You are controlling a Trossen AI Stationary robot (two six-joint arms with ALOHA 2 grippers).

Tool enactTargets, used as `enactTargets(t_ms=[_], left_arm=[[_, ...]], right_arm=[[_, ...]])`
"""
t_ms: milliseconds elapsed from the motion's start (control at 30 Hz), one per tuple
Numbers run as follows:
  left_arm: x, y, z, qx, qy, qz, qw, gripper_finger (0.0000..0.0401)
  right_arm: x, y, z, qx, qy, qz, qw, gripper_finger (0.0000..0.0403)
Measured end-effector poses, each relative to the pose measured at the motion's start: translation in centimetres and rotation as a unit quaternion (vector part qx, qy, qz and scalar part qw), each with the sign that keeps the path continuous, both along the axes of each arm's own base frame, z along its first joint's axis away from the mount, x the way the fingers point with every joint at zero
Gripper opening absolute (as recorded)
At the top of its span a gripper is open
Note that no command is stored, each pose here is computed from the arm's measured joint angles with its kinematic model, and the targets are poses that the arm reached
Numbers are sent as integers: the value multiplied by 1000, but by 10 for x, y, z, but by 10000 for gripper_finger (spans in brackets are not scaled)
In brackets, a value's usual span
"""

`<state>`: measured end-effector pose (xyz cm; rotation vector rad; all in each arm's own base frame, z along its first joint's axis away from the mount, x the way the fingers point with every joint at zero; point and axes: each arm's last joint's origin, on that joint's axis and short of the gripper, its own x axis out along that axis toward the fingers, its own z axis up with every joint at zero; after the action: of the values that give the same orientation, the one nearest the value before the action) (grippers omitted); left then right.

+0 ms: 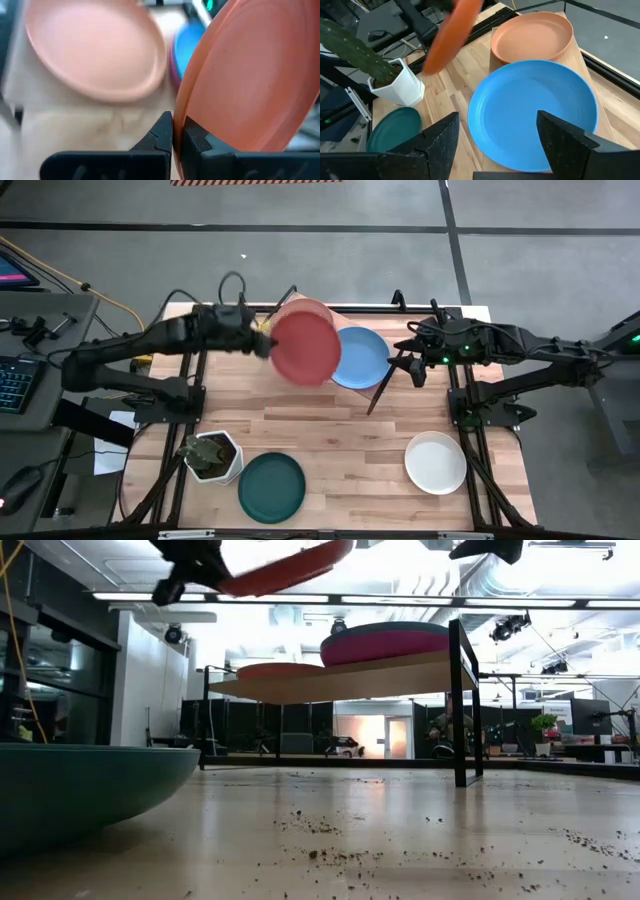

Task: Place and stack plates onto a shelf
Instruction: Stack the dark orange plate on top of the orange plate on the shelf

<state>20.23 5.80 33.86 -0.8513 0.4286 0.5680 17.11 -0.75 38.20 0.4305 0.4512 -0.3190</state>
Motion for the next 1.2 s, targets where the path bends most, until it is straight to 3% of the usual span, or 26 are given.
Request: enactTargets(t_ms=[167,300,500,633,767,1200], left_arm=[[3,43,-1,7,-30,29,999,1],[3,81,-4,4,8,75,997,1],[11,118,6,3,96,77,992,1],[22,127,9,1,156,53,986,1],[34,129,4,-2,169,32,985,1],[36,137,-7,-5,206,55,977,11]], right_arm=[[10,0,-4,-10,10,6,1000,248],[17,0,-8,-10,22,6,1000,248],[21,0,-10,-11,29,6,1000,248],[21,0,-9,-11,25,6,1000,248],[21,0,-9,-11,24,6,1000,248],[21,-1,-9,-10,23,4,1000,248]])
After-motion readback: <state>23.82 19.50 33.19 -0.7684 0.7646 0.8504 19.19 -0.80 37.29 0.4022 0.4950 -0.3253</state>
